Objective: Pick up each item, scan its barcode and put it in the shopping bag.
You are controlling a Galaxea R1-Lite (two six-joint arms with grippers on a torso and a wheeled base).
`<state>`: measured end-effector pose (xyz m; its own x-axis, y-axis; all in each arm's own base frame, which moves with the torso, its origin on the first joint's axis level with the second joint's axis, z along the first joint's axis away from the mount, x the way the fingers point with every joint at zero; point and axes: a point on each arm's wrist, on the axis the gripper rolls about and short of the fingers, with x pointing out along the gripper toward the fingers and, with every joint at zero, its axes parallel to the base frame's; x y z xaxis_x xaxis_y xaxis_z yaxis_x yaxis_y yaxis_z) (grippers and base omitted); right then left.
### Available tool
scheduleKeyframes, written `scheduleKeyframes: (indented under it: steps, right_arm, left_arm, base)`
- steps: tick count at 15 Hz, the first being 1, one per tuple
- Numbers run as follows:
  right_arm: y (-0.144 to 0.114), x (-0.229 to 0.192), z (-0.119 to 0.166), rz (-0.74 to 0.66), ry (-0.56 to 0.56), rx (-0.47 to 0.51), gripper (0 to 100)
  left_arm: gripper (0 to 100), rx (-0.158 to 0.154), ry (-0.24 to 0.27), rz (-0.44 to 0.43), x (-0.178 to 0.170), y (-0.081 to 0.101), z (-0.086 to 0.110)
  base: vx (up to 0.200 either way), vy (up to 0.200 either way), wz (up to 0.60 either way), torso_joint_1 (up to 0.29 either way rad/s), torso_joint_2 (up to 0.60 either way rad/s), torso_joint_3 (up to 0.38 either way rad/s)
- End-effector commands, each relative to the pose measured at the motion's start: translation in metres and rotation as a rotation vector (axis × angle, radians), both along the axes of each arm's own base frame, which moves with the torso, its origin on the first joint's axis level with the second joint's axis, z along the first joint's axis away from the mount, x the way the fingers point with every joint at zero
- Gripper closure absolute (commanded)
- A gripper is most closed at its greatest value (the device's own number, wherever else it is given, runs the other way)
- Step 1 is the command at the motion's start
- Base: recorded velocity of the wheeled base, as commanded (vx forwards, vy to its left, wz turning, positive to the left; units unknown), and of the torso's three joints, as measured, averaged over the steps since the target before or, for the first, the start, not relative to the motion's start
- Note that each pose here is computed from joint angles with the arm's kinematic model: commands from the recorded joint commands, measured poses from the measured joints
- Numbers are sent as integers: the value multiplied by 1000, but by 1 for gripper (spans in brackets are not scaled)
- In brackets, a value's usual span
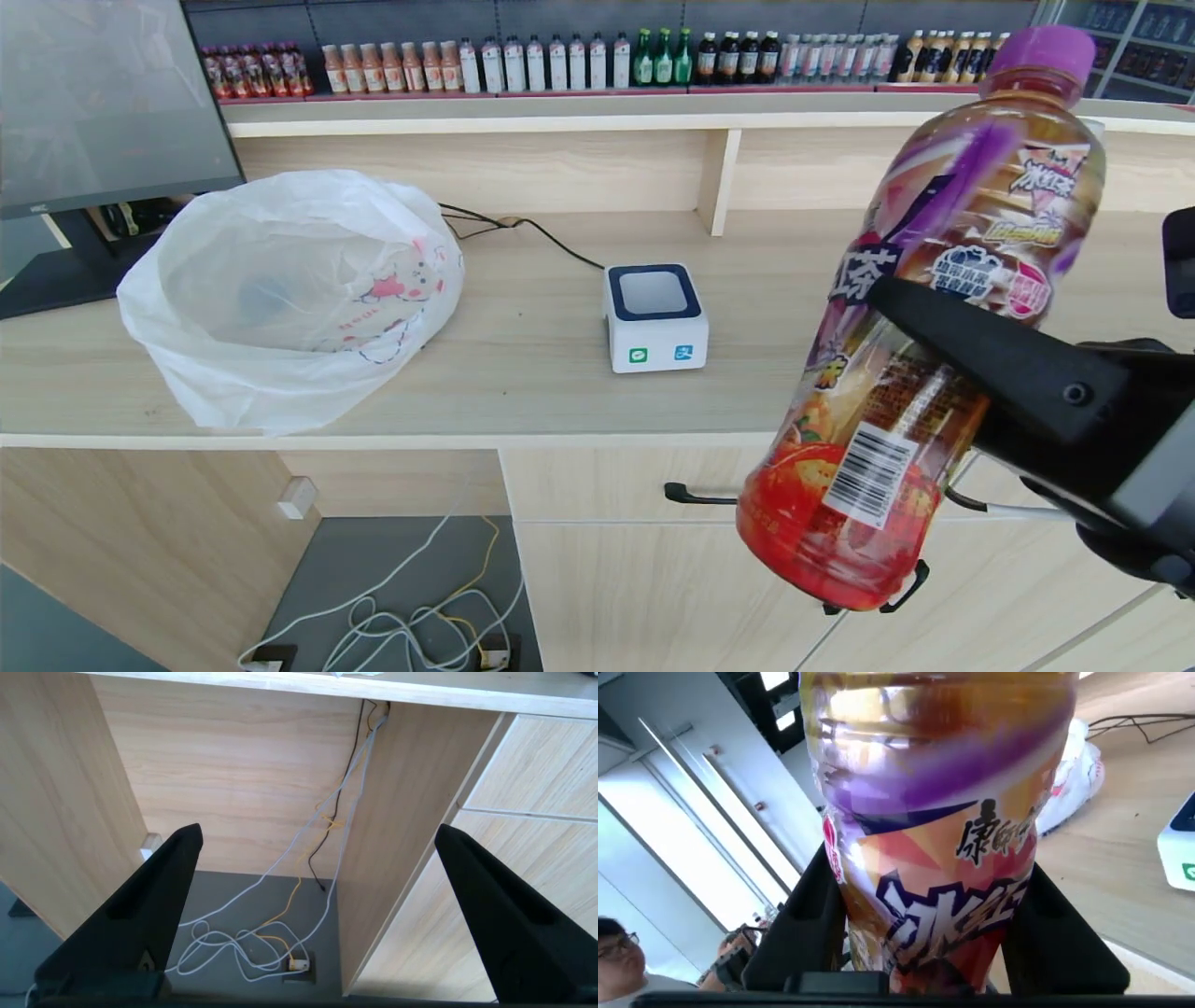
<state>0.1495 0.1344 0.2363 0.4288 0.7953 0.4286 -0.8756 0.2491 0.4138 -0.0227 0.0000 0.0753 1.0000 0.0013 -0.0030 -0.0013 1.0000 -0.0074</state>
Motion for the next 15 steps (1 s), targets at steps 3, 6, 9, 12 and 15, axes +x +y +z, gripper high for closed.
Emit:
scheduleKeyframes:
  steps: [3, 6, 9, 12, 15]
  right_arm:
    - [11, -5, 1, 75, 20, 28, 100]
    - [34, -1, -5, 118, 38, 13, 100]
    - [52, 9, -7, 105, 56, 25, 100]
    - [56, 5, -7, 129, 58, 23, 100]
    - [56, 5, -9, 128, 64, 20, 100]
  left_arm:
    - [0, 0, 0, 0, 0, 0, 0]
    - [0, 1, 0, 0, 0, 0, 0]
    - [0, 0, 0, 0, 0, 0, 0]
    - [0, 0, 0, 0, 0, 0, 0]
    - [0, 0, 0, 0, 0, 0, 0]
  base:
    - [0, 0, 0, 0, 0, 0]
    - [0, 0, 0, 0, 0, 0]
    - [0, 0, 0, 0, 0, 0]
    - [0, 0, 0, 0, 0, 0]
    - [0, 0, 0, 0, 0, 0]
